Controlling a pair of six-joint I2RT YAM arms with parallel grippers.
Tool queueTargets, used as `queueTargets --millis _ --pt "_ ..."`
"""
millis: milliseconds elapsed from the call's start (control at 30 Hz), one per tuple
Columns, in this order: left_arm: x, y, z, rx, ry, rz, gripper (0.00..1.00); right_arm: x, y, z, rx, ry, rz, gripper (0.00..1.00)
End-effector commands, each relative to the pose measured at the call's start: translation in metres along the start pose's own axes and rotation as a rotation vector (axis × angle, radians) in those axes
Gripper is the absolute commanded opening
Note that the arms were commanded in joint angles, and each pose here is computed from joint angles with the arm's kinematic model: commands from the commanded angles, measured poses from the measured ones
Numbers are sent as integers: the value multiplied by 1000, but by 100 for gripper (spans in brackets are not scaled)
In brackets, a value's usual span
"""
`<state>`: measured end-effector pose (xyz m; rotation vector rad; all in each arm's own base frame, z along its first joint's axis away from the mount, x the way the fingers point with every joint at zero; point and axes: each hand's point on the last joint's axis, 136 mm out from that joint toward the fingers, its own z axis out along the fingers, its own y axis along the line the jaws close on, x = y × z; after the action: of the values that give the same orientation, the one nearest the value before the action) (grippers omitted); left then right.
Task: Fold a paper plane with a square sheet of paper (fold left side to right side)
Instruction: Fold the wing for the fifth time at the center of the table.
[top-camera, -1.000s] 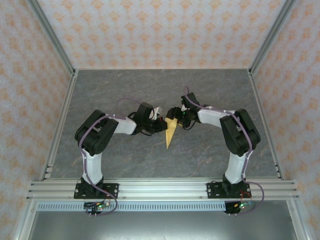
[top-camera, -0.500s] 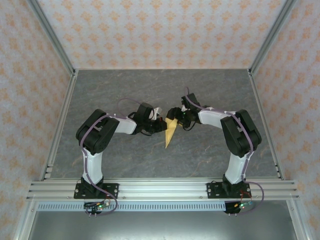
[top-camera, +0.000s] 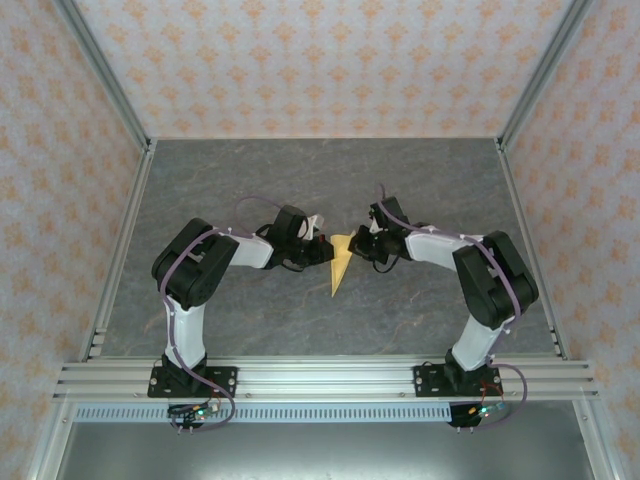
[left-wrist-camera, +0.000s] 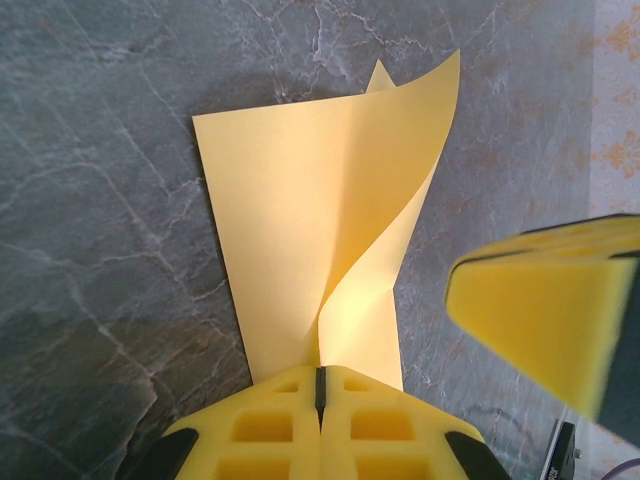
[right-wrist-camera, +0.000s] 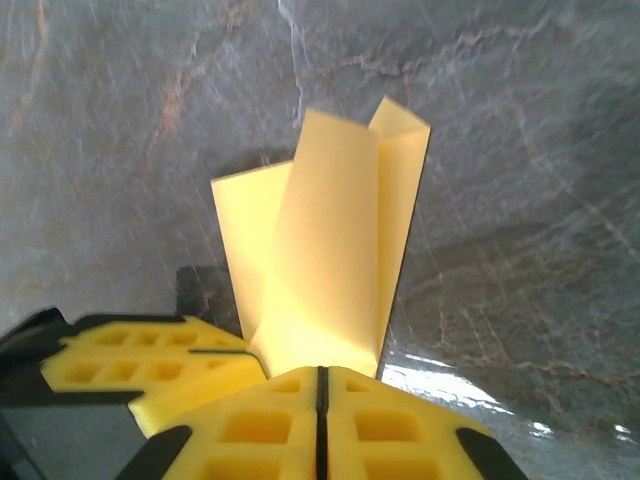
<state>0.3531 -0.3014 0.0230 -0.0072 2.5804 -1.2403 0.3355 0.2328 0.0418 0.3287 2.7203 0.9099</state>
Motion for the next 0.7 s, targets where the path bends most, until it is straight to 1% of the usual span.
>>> queueTargets --millis 0,433,667 --pt "1 15 -1 -42 -6 -8 0 -1 10 4 -50 -1 -19 6" --pt "1 15 -1 -44 -4 -6 0 -18 9 17 -17 -27 -52 6" --pt "1 15 -1 -43 -4 -6 0 -11 -4 25 30 9 -41 6"
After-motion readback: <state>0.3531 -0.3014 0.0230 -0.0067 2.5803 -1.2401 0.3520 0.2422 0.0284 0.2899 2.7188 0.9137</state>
